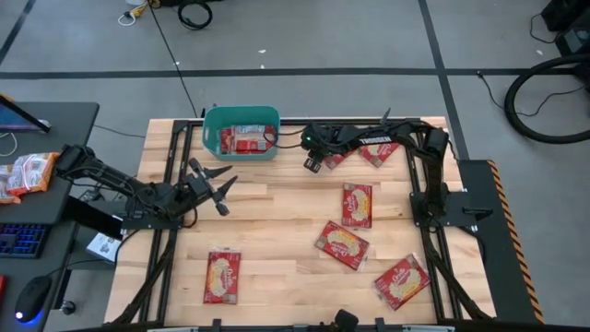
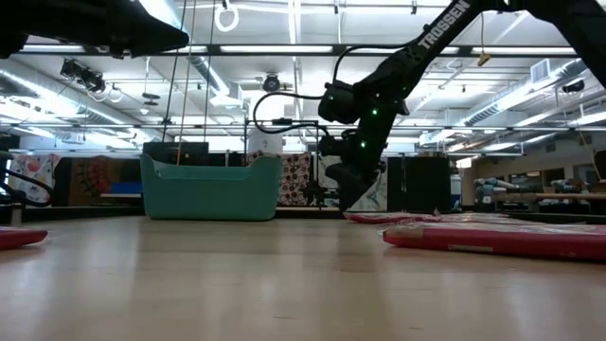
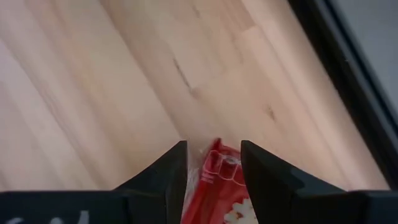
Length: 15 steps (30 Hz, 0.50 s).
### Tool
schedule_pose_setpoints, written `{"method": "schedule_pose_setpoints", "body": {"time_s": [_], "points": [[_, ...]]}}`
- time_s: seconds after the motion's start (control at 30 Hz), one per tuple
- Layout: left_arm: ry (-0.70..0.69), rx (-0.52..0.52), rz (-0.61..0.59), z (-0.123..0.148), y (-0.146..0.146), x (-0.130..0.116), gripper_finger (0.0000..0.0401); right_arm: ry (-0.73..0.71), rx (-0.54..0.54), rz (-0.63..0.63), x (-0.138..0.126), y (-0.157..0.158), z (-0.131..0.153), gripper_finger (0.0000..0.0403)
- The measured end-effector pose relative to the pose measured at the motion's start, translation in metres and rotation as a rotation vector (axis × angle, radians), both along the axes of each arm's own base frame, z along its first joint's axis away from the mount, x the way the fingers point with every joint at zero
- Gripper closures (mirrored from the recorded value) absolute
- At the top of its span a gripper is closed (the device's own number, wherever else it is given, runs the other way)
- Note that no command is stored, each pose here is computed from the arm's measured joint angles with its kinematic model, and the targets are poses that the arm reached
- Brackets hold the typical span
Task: Sort popcorn bags into baskets
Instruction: Put the popcorn bag into the blue bin
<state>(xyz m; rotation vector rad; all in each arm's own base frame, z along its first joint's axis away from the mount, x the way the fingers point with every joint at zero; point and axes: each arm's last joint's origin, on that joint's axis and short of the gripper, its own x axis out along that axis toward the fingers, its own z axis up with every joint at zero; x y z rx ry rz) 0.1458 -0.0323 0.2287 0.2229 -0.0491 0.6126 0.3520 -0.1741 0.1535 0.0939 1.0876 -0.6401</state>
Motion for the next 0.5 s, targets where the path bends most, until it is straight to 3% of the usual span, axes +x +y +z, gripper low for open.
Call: {"method": "schedule_pose_setpoints", "body": {"time_s": [0.5], "points": [[-0.012,-0.004,-0.021,0.0002,0.0024,0.0014,0.0246,0.020,0.050,0.011,-0.0019,0.0032,-0.0029,0.0314]]}}
